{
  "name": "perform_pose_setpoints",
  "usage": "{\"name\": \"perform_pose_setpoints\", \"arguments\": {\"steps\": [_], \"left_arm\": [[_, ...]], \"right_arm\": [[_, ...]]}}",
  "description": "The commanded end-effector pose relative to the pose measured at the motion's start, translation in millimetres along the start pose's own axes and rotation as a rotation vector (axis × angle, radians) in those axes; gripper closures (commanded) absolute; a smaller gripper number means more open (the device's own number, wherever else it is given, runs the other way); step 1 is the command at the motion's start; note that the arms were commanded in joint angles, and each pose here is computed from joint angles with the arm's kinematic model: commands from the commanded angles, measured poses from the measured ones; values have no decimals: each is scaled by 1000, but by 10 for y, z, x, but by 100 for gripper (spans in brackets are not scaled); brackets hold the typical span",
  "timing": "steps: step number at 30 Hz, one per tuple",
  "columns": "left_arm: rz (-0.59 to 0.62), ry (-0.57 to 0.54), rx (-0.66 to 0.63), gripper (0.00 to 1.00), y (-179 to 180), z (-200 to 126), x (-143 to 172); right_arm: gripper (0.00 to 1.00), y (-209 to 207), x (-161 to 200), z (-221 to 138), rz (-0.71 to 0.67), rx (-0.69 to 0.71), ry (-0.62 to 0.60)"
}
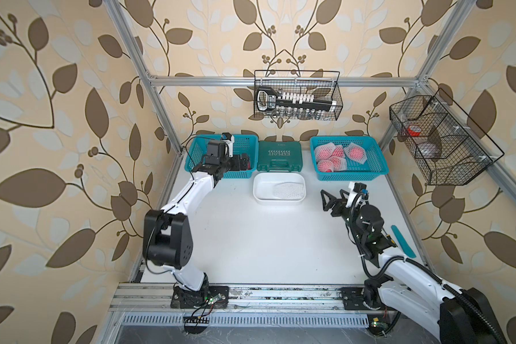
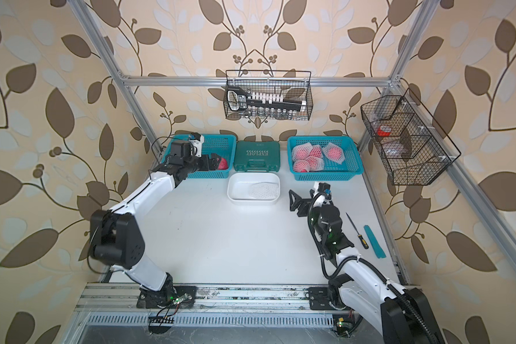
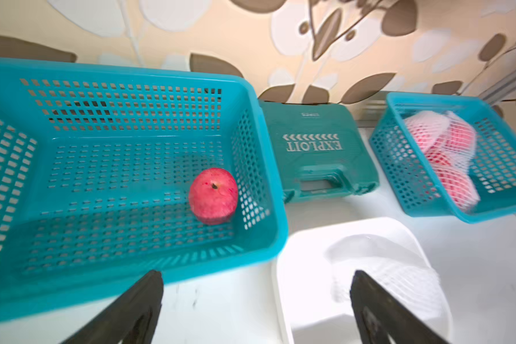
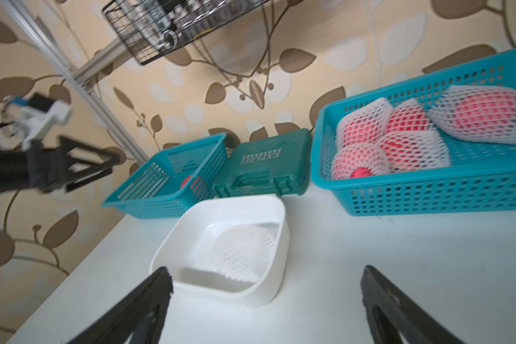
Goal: Remove foam nets from apples
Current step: Place the apple in the basket, then pick up the apple from the basket.
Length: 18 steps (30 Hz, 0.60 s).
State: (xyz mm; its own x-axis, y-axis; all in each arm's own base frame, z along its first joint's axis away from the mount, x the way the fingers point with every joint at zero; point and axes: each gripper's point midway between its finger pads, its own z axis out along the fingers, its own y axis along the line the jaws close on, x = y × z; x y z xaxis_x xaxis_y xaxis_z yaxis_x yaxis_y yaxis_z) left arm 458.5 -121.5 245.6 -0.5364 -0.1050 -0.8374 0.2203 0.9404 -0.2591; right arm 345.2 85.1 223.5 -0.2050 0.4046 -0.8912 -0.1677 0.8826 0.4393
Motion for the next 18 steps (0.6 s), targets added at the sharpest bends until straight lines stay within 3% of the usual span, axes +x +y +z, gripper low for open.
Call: {"name": "perform_pose_setpoints", "arguments": {"steps": [1,4,7,13,18], "left_arm": [[11,-105,52,1,-525,-361,144],[45,-112,140,1,-953,-509,495],[112,-5,189,1,-1323,-522,929],[252,194,350,1,-1964,-571,1710],[313,284,406,1,-2107,-586,2044]], "right_arm": [[2,-142,-141,135,148,49,109],[2,-341,-396,313,171,109,151],[1,-548,-596,521,173,163,200],[3,-874,-710,994,2,253,387],[3,-1150,-662,1340,-10,319,495]]}}
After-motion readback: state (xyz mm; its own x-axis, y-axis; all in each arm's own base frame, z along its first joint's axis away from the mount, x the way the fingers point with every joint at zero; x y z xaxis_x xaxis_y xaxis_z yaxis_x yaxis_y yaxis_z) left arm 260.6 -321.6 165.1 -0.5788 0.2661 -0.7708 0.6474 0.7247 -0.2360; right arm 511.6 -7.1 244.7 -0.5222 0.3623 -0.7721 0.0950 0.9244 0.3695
